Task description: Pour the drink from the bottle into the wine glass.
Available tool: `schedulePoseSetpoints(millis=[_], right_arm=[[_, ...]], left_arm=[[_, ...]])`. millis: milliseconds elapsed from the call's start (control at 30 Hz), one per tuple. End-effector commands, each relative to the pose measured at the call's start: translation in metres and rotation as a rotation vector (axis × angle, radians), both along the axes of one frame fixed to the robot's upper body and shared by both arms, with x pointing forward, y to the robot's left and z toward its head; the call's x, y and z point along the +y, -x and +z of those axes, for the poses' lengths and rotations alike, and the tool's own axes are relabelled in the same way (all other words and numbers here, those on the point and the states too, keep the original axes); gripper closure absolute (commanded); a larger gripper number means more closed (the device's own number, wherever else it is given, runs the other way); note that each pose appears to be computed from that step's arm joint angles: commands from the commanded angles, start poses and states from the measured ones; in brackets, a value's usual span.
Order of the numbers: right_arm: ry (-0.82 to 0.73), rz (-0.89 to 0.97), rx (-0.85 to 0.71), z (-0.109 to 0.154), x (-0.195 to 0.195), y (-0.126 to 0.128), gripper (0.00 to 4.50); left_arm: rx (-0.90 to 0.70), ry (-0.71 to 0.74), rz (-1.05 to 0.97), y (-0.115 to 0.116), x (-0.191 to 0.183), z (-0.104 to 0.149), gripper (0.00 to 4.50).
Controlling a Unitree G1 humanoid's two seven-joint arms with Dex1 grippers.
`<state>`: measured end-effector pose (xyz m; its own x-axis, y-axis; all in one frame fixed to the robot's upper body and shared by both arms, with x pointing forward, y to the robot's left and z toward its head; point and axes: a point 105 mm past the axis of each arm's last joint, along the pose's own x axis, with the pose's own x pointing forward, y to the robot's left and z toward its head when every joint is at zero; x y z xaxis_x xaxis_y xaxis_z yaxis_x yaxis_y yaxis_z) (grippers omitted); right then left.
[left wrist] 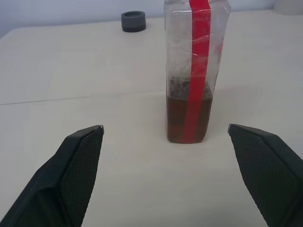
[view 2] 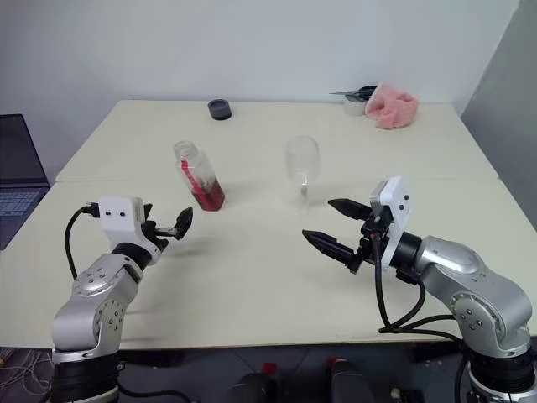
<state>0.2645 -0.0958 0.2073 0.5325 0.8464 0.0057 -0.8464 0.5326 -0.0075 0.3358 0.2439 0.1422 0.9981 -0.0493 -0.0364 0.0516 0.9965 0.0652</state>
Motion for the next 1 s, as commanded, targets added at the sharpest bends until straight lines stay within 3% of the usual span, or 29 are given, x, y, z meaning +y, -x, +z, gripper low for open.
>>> schedulePoseSetpoints(millis=[33,467,1000], right_arm=[[-0.020,0.005,-0.047,0.011,0.005,0.002,0.05],[-0.038,-0.023,-0.064,0.015,0.005,-0.004,0.05],[-0.045,-0.079,-0.065,0.011,-0.003,-0.007,0.05]], left_arm=[[-0.063,-0.018,-0.040,-0.010,-0.006,0.021,0.00],[-0.106,-0.029,-0.102,-0.036,-0.018,0.044,0.00],[-0.107,-0.060,-0.129,-0.057,-0.017,0.030,0.00]])
